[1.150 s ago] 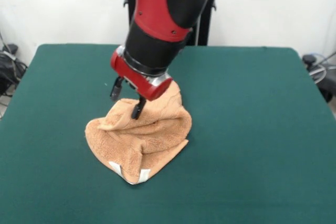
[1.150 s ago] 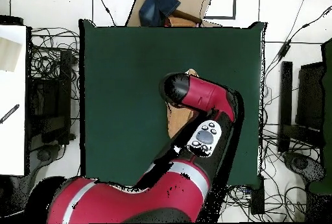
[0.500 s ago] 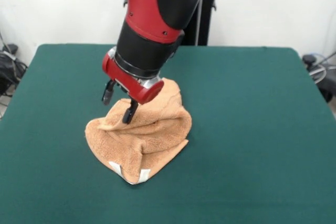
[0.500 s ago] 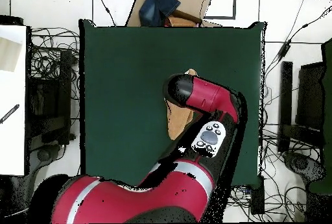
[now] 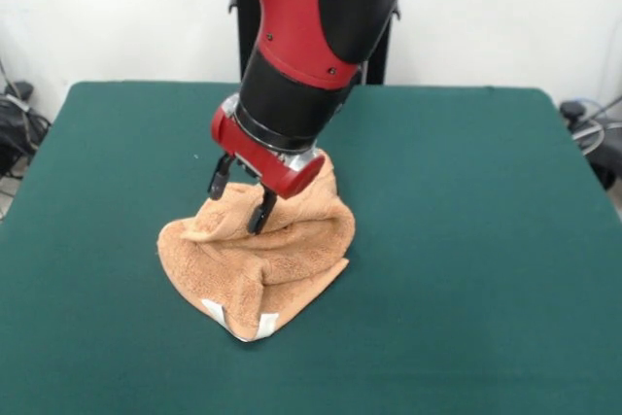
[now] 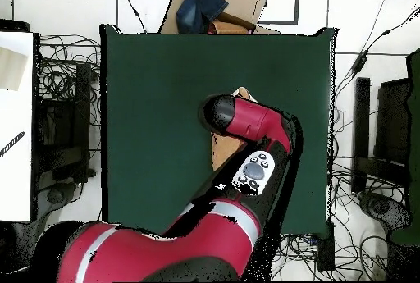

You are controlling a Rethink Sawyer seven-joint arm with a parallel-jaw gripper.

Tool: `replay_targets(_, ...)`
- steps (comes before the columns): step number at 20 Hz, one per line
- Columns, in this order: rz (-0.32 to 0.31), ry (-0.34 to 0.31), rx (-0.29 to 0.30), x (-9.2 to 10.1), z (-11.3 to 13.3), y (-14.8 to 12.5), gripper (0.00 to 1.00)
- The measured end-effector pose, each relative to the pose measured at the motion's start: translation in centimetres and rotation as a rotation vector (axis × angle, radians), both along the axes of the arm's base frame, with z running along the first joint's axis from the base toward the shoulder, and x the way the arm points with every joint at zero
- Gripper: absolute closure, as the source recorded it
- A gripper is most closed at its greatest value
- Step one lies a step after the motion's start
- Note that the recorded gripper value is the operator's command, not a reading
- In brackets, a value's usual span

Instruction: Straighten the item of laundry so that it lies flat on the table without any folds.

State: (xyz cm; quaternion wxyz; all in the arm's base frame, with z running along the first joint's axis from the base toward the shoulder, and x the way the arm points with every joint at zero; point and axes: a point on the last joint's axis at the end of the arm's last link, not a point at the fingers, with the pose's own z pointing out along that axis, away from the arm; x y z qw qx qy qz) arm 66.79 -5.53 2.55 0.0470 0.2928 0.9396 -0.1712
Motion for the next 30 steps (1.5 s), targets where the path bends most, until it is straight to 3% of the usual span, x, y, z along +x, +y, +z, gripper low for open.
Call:
replay_targets(10, -0.009, 0.032, 0.0, -1.0, -1.9, -0.6, 0.0)
replay_targets(30, -0.015, 0.031, 0.0, -1.0, -1.9, -1.0, 0.0)
